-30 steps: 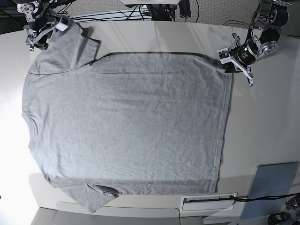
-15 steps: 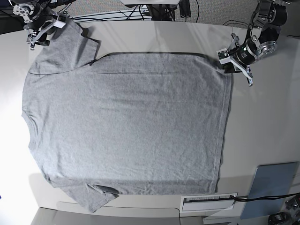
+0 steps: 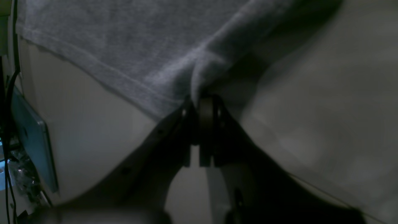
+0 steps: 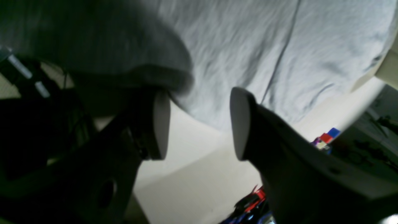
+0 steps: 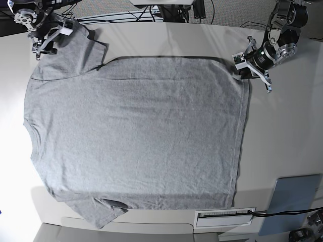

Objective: Fold the T-shirt properly
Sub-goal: 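Close both grippers on the shoulder corners and lift the shirt, then drag the held shoulders toward the hem, folding the collar section over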

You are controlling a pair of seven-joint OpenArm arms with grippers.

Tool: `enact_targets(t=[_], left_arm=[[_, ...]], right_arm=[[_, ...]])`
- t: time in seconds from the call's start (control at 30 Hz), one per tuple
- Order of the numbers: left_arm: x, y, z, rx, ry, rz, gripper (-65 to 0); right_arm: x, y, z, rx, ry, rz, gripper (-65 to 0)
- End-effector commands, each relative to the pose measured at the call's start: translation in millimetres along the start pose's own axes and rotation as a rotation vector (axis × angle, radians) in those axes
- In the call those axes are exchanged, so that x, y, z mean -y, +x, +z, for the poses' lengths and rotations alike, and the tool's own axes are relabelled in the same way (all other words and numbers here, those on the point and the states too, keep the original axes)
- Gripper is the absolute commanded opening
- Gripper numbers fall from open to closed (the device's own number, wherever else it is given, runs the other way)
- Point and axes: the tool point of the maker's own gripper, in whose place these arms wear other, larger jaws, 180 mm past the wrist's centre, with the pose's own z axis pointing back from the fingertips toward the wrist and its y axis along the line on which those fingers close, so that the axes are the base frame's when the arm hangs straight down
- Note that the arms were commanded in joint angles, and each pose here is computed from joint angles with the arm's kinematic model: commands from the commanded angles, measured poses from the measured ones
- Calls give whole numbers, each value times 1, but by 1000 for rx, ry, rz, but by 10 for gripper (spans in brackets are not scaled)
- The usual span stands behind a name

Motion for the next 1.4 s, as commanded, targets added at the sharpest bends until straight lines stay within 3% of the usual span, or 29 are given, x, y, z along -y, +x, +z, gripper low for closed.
enact_targets(t=[0.0,0.3,0.5,0.57,0.73,0.9,1.37], left_arm=[[16,-9,1,-40,-66,-10,-650],[16,-9,1,-40,-66,-10,-650],[16,-9,1,-40,-67,-10,-650],[16,-9,1,-40,-67,-10,-650],[16,-9,1,-40,-67,-10,-650],[23,-5,4,-13,-78,39,-650],[57,0,61,40,-107,258,-650]], right_arm=[[2,7,0,28,3,5,-340],[19,16,-13,9,-37,12,-341],[12,-7,-27,-49,-11,-9,-342],[8,-7,-29,-44,-2,-15,-395],[3,-4,-29,-31,25,-7,-650],[21,-15,-23,-95,-89,-131,-650],[-13,-4,34,-113,-126,-69,-650]])
